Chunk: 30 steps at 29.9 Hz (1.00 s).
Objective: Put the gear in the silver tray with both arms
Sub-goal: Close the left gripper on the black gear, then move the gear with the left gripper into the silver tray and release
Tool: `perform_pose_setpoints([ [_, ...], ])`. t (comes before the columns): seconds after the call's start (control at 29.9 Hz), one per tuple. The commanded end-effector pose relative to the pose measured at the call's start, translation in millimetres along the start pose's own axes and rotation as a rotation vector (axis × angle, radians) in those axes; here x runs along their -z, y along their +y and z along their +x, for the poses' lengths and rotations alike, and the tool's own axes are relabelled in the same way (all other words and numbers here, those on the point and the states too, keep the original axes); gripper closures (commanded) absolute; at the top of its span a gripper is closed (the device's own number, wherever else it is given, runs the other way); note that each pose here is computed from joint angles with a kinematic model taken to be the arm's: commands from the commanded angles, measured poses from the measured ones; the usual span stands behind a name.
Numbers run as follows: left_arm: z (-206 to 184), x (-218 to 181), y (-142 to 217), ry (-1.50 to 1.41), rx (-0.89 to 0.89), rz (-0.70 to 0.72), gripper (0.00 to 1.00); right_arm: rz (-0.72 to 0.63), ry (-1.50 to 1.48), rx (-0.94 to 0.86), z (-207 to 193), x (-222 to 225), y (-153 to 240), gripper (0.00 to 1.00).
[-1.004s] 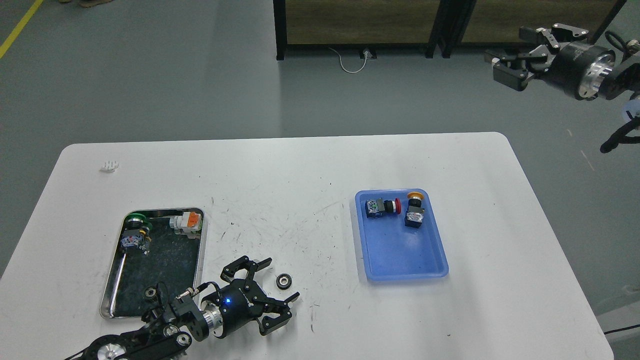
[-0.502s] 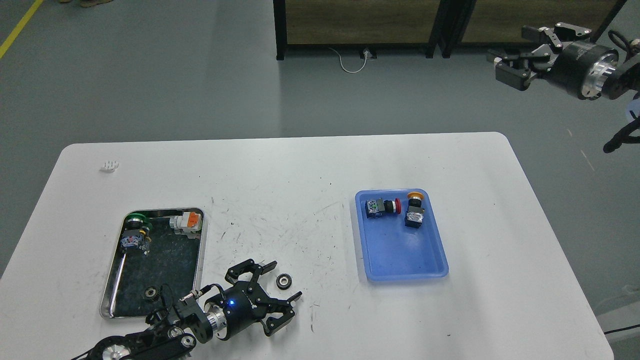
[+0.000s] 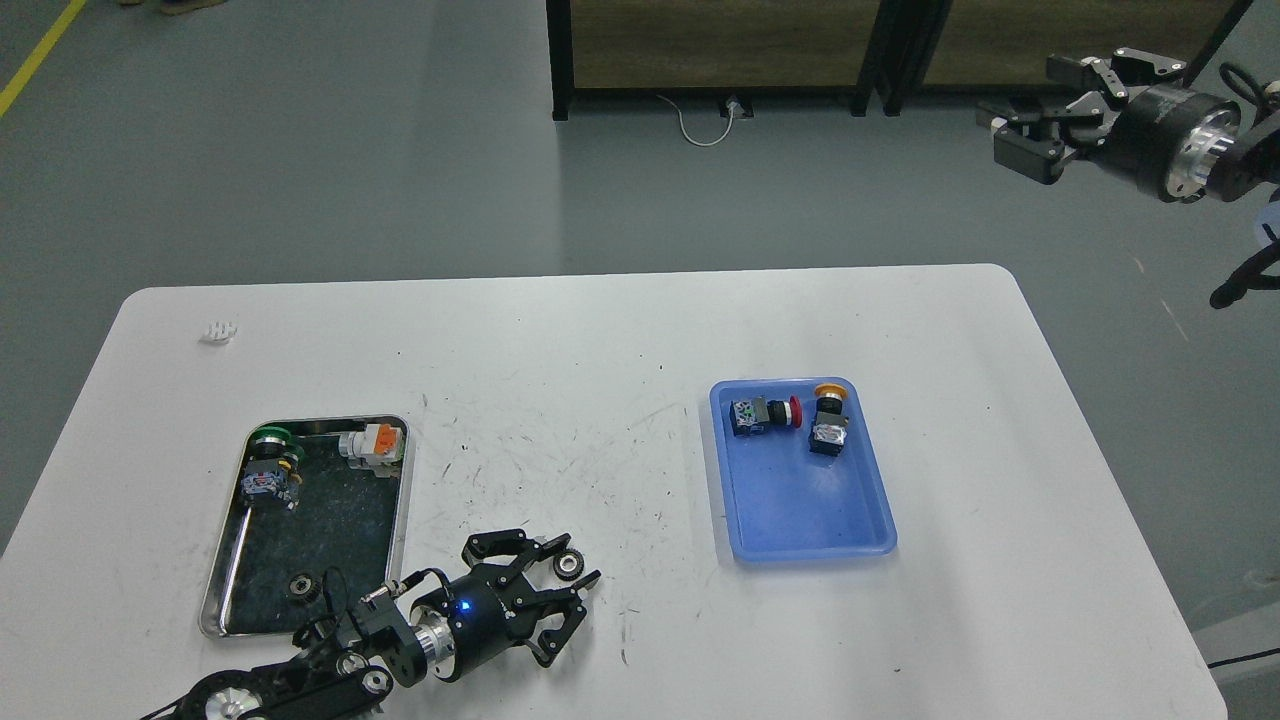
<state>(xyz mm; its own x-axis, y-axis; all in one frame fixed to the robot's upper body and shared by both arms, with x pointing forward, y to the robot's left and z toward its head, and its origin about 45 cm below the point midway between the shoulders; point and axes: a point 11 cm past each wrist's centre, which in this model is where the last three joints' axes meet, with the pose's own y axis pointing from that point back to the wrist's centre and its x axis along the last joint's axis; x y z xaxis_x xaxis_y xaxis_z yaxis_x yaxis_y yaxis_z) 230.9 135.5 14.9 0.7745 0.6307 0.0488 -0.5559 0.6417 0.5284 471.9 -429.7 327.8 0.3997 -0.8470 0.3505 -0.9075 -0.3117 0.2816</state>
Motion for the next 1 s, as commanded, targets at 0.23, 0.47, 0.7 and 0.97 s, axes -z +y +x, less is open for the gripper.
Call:
perform_pose_setpoints([
  [0.23,3,-1,0,-0.004,0.004,0.007,0.78,-0.002,0.001,0.000,0,-1,0,0.15],
  [0.47,57,-25,24,0.024,-0.067,-0.042,0.77,-0.002,0.001,0.002,-1,-1,0,0.15],
  [0.7,132,-37,84,0.008,-0.168,-0.033,0.77,-0.002,-0.005,0.007,-4,-3,-2,0.15],
  [0.97,156,-1,126,0.023,-0.239,0.070,0.76,-0.005,-0.011,0.015,-9,-7,-6,0.15],
])
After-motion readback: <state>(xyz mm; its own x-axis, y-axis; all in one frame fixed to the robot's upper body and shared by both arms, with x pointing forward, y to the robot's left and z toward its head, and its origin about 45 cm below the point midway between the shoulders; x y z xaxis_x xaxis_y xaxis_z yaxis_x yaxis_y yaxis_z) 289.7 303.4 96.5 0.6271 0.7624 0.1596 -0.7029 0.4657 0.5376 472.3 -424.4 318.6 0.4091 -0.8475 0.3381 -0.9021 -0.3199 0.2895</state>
